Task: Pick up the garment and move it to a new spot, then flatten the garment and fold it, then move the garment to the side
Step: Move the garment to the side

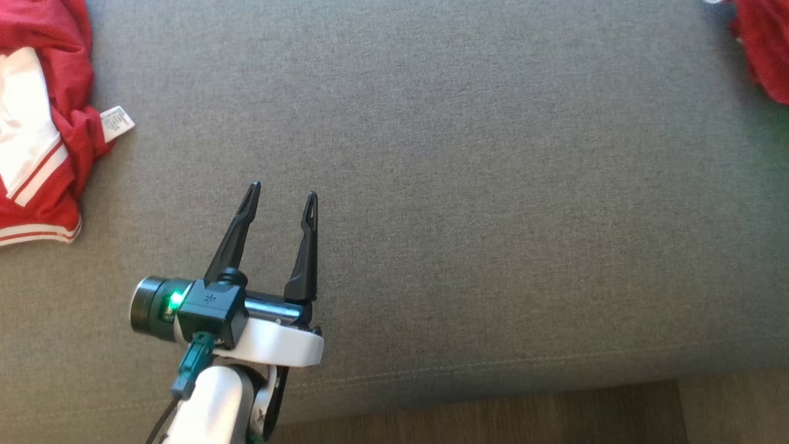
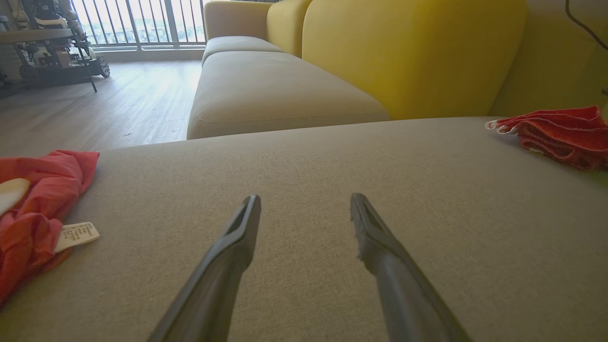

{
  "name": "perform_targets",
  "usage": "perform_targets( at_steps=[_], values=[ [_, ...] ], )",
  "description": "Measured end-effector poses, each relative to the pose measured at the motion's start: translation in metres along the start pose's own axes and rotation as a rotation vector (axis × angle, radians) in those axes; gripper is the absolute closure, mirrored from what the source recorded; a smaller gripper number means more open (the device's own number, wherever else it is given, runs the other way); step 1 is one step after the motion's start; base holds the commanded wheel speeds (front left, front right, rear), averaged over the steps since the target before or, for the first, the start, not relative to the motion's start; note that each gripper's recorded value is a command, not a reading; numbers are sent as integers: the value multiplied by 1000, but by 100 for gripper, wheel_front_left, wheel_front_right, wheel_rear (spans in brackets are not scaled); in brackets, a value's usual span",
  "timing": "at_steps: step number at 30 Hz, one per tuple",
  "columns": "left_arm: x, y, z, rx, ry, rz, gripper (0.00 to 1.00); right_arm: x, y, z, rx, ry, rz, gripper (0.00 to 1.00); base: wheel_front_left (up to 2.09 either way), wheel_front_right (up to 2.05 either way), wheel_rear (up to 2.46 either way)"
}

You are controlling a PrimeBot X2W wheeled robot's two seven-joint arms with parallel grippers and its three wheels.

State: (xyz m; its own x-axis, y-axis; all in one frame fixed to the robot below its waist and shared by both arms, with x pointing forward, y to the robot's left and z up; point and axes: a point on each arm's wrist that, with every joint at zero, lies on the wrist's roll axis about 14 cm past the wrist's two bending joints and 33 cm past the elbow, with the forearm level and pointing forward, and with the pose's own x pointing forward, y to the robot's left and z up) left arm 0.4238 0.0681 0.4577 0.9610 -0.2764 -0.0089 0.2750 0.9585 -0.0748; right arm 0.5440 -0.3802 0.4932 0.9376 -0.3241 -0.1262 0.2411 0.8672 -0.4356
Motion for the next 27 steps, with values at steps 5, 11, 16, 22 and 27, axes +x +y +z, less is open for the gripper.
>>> perform_targets(
  at_steps=[5,11,16,22,27],
  values=[
    [-2,-2,7,5,-17,-5,0,-11,35,17,49,-69,53,0,0,0,0],
    [-14,-6,21,19,-43,1,0,-53,100,44,183,-165,185,0,0,0,0],
    [-31,-4,28,18,-50,31,0,-94,123,53,265,-213,259,0,0,0,0],
    [-50,5,42,11,-80,90,0,-140,139,61,371,-262,332,0,0,0,0],
    [-64,16,48,-9,-94,148,0,-168,135,84,461,-352,352,0,0,0,0]
  ],
)
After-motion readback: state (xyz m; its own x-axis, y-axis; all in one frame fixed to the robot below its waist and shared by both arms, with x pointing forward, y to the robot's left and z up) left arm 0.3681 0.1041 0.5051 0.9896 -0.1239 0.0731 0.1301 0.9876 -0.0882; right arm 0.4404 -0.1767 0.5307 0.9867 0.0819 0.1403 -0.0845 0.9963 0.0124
